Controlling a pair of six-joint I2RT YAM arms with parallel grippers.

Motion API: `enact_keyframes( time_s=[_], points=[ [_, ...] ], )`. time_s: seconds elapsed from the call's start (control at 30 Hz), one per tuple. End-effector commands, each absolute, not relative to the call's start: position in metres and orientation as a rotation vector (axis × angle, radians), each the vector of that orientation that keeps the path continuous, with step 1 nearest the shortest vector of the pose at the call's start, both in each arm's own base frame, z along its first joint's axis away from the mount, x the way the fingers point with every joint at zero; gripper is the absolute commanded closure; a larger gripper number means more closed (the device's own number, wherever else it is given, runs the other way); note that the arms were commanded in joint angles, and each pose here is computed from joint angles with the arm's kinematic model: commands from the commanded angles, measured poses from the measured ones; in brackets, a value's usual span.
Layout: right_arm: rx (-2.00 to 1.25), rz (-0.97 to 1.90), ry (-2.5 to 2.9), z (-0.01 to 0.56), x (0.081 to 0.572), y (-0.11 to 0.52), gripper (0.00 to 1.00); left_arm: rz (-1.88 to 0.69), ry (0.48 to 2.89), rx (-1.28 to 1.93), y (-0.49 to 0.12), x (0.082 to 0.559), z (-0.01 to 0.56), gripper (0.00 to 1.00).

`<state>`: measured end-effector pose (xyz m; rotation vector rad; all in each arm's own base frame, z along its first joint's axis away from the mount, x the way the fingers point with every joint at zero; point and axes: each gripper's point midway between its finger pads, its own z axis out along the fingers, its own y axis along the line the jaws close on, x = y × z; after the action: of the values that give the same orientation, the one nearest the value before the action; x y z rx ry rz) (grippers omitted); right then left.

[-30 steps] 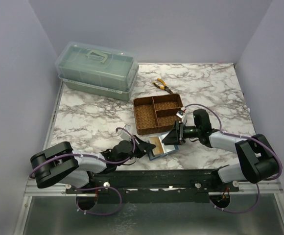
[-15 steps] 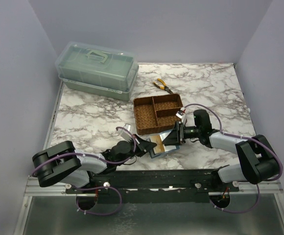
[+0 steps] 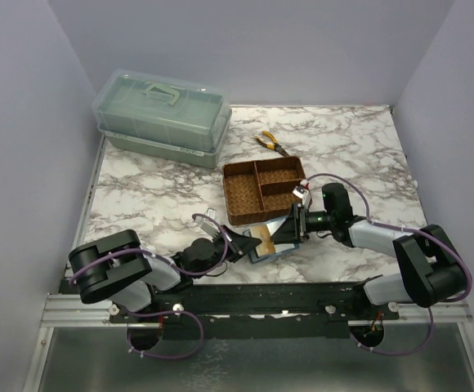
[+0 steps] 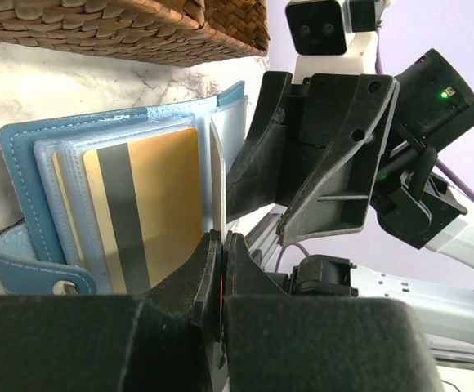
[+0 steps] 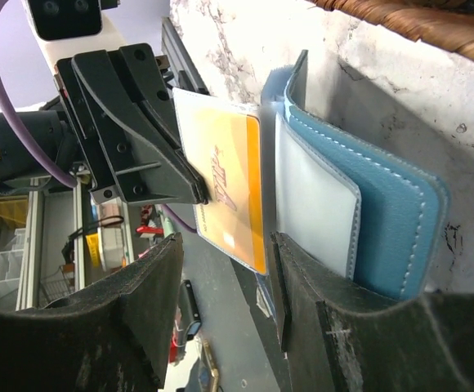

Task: Take the credit cards out of the card holder
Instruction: Remove the credit card from the card holder.

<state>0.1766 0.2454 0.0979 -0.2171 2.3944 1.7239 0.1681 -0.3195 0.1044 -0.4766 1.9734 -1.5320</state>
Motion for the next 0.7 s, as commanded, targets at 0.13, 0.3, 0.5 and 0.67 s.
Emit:
enact_keyframes(
  time_s=[0.13,0.3,0.5,0.67],
  points=[
    [-0.223,1.695,2.399,0.095,0.177,0.247,0.47,-1.738,1.744,-0.466,-0.334,0.176,0.163,1.00],
    [-0.224,1.743,2.380,0.103,0.176,0.249,0.47,-1.758,1.728,-0.468,-0.337,0.177,0.165,1.00],
    [-0.239,1.844,2.342,0.119,0.170,0.252,0.48,-1.775,1.719,-0.495,-0.336,0.177,0.160,1.00],
    [-0.229,1.879,2.338,0.125,0.169,0.253,0.54,-1.797,1.731,-0.517,-0.336,0.175,0.153,1.00]
  ],
)
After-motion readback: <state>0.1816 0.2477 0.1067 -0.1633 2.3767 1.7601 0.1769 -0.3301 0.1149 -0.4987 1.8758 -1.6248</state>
